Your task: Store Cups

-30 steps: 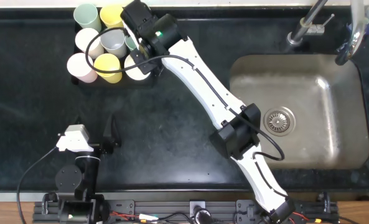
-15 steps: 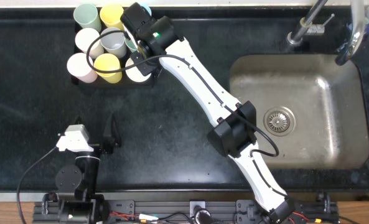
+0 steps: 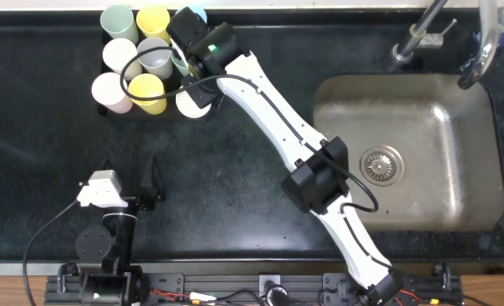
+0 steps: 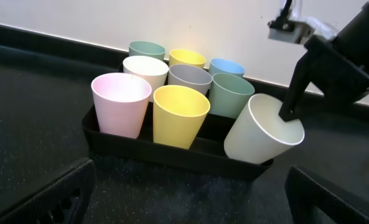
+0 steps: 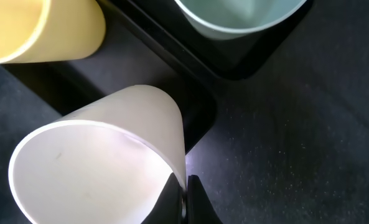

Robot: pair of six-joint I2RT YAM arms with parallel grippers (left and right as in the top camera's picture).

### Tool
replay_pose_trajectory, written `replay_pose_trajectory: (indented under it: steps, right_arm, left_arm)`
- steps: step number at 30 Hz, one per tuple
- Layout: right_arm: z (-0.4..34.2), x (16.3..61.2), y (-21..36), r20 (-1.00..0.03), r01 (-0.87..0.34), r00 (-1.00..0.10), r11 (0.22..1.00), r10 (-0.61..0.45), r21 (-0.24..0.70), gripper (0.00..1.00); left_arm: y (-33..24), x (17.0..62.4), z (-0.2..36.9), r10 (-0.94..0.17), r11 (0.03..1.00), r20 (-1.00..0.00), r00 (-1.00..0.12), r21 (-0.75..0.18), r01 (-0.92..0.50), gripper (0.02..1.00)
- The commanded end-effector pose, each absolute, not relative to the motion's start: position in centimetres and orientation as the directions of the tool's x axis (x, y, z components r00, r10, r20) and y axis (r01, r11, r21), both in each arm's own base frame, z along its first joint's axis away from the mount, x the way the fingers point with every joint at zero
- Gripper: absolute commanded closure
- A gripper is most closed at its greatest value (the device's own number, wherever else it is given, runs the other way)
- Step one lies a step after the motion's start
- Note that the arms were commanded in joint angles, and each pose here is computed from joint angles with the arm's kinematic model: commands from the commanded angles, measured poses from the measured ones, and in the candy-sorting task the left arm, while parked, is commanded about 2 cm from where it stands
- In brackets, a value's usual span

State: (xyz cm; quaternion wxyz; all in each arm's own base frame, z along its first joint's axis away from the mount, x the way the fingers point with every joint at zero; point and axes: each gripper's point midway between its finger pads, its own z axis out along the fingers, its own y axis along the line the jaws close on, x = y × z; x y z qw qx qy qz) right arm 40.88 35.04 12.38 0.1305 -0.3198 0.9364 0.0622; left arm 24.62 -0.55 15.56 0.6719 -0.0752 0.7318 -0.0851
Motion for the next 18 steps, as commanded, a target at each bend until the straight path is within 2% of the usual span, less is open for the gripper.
replay_pose_trajectory:
  steps: [1, 18]
  right_arm:
    - [11.4, 41.1, 35.2, -0.271, -0.616, -0.764, 0.787, -0.585, 0.04, 0.956]
    - [10.0, 41.6, 35.6, -0.272, -0.622, -0.759, 0.782, -0.591, 0.037, 0.961]
  left_arm:
    - [-0.6, 24.6, 15.7, -0.203, 0.979, -0.976, -0.08, -0.205, 0.012, 0.018]
    - [-0.6, 24.6, 15.6, -0.203, 0.979, -0.976, -0.081, -0.205, 0.011, 0.018]
